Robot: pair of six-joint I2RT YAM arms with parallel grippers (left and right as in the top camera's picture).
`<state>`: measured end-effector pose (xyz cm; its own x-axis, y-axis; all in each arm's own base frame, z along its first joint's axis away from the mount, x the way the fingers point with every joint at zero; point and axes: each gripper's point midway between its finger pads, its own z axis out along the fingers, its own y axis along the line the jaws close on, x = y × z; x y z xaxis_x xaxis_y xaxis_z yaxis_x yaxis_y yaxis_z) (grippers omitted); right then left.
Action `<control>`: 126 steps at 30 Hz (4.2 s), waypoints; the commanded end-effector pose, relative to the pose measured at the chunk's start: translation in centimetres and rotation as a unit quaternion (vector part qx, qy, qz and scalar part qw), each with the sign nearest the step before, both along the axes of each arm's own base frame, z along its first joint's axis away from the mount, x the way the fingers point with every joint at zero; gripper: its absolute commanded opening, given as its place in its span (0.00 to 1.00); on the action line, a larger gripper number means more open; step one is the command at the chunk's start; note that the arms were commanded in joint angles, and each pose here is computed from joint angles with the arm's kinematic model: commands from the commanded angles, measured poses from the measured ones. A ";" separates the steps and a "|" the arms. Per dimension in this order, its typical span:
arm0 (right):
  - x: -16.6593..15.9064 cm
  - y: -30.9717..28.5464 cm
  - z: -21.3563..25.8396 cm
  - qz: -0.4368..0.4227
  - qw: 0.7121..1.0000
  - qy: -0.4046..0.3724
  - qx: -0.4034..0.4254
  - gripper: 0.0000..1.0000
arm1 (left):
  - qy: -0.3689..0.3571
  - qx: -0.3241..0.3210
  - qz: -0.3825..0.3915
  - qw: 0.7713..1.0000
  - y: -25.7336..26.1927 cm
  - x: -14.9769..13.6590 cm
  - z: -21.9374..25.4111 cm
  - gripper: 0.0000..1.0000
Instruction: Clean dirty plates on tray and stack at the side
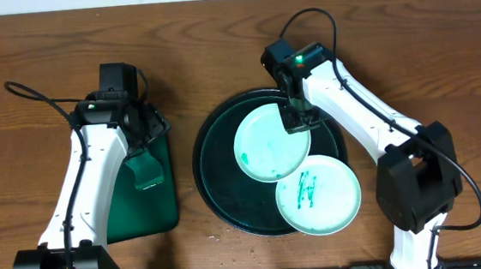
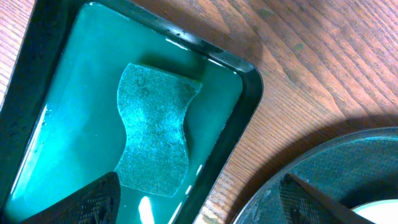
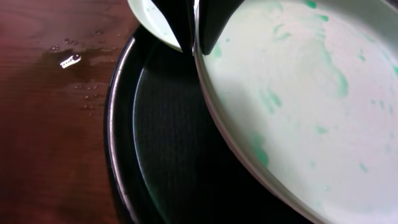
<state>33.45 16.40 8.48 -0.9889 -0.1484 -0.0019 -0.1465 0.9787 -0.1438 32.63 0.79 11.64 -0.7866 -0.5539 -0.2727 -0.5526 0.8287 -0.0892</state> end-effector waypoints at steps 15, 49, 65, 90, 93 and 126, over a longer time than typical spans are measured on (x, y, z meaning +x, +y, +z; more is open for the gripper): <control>0.8 -1.4 2.7 0.126 0.981 -0.055 -0.139 0.01 | -0.011 0.001 0.000 1.000 0.2 0.5 0.6 0.82; -3.8 9.9 -2.9 0.197 0.974 0.056 0.100 0.25 | -0.011 0.001 -0.001 1.000 0.2 0.5 0.6 0.82; -5.7 12.3 -4.0 0.245 0.953 0.097 0.153 0.28 | -0.013 0.002 0.000 1.000 0.2 0.6 0.6 0.82; -6.2 13.4 -6.6 0.236 0.953 0.114 0.152 0.15 | -0.013 0.001 -0.001 1.000 0.2 0.6 0.6 0.82; -6.1 13.3 -6.6 0.236 0.954 0.112 0.148 0.14 | -0.013 0.001 -0.001 1.000 0.2 0.6 0.6 0.82; -3.1 13.9 -0.7 0.255 0.960 0.051 0.107 0.01 | -0.013 0.001 0.000 1.000 0.2 0.6 0.6 0.82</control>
